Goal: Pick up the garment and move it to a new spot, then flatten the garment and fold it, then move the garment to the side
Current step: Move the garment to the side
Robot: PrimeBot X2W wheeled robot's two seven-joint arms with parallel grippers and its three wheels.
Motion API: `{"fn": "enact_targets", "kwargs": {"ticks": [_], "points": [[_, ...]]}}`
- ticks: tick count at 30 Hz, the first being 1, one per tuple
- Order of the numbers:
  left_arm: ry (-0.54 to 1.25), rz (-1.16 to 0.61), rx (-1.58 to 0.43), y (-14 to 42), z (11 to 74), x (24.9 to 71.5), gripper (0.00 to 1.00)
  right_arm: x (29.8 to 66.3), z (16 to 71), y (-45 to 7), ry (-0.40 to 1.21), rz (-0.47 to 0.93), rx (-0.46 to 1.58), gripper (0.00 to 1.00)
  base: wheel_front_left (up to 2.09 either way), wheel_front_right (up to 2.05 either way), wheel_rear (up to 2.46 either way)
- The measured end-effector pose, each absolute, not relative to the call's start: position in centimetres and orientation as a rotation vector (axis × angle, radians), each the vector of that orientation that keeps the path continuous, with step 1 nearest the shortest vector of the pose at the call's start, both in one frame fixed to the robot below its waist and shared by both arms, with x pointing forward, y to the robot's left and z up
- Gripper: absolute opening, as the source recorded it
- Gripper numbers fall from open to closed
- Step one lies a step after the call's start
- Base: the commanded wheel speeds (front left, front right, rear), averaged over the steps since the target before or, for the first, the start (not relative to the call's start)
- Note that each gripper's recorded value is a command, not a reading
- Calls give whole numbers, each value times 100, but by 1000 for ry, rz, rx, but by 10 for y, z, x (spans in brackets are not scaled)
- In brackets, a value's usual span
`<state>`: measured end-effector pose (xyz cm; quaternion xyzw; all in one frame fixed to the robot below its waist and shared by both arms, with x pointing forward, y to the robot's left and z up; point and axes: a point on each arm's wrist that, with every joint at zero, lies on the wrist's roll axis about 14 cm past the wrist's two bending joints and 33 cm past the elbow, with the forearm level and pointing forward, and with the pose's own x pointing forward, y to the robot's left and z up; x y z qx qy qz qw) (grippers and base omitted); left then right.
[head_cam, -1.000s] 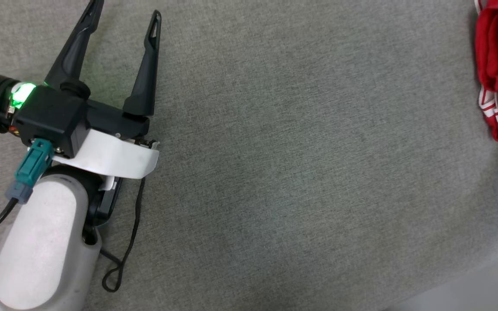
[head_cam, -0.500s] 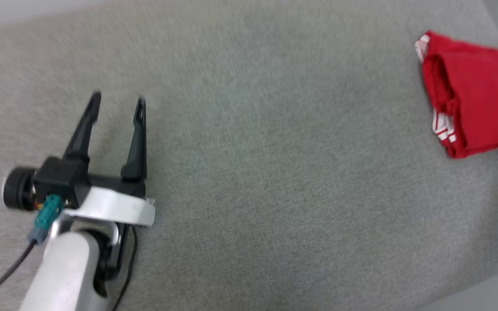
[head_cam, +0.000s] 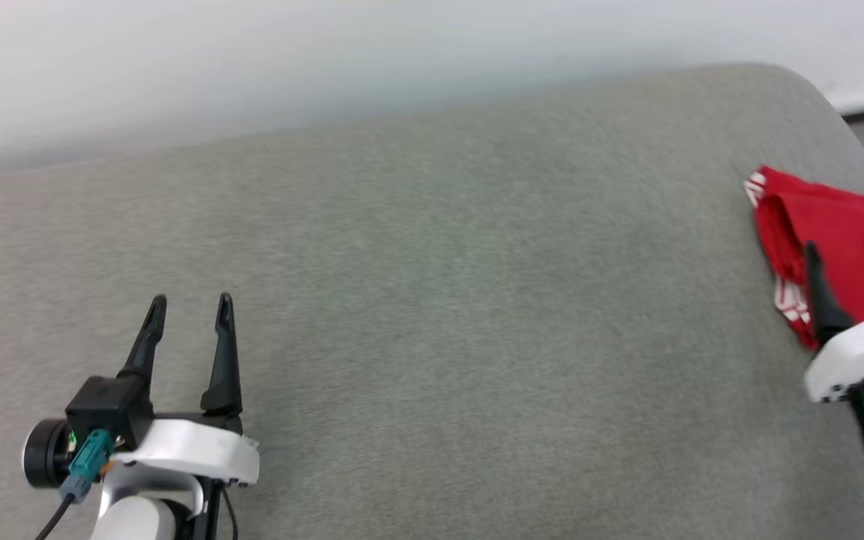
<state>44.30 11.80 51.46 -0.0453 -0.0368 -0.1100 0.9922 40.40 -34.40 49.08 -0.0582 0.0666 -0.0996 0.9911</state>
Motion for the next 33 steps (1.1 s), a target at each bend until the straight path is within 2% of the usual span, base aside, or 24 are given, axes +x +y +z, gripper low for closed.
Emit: {"fn": "enact_targets", "kwargs": {"ticks": [7, 13, 23, 33], "points": [[-96, -82, -76, 165, 523, 420, 100, 424, 522, -257, -17, -2, -56, 100, 0, 0, 0], [-87, -40, -45, 186, 522, 396, 100, 409, 543, -214, -86, 85, -19, 100, 0, 0, 0], [-63, -31, -40, 191, 515, 366, 100, 351, 531, -198, -33, 71, 55, 100, 0, 0, 0], [-66, -27, -59, 190, 516, 361, 100, 335, 536, -195, -37, 63, 78, 100, 0, 0, 0]]}}
